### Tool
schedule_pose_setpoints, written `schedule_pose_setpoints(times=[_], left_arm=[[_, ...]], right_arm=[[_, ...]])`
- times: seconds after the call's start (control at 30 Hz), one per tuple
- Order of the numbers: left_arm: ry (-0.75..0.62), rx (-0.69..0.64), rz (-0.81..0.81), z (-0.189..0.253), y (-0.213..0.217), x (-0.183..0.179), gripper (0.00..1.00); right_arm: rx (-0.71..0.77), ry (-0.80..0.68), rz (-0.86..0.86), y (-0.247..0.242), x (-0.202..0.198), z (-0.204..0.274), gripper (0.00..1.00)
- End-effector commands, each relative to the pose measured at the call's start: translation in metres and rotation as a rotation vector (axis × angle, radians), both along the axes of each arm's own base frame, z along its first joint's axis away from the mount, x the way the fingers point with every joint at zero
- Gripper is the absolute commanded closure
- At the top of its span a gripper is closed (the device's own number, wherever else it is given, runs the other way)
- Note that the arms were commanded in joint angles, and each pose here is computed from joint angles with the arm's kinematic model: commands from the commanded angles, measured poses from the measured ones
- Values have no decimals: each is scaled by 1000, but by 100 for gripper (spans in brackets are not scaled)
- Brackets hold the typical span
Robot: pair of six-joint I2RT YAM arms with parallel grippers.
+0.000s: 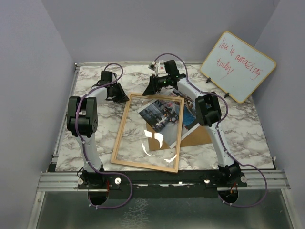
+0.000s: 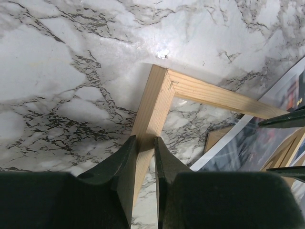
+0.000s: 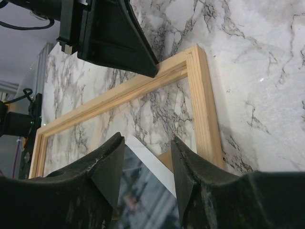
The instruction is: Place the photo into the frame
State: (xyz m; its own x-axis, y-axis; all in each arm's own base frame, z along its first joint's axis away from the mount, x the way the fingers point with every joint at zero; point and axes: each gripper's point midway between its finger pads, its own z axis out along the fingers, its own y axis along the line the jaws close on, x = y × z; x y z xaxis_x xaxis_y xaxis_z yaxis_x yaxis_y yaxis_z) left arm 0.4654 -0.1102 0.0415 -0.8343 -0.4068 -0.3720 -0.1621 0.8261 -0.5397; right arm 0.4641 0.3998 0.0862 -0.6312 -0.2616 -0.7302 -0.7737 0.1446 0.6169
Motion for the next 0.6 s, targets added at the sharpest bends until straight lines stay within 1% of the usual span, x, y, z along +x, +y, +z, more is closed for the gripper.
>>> schedule_pose_setpoints(times=[0.0, 0.33, 0.47, 0.57], left_arm=[[32, 82, 24, -21, 13, 1, 80], [32, 106, 25, -21, 17, 1, 81], [27, 119, 36, -19, 20, 3, 95], [29, 116, 35, -20, 19, 3, 99]], right_arm=[[65, 2, 84, 7, -19, 29, 53], [103, -3, 93, 1, -19, 37, 56], [130, 10, 107, -3, -22, 44, 58], [149, 11, 120, -5, -23, 48, 59]])
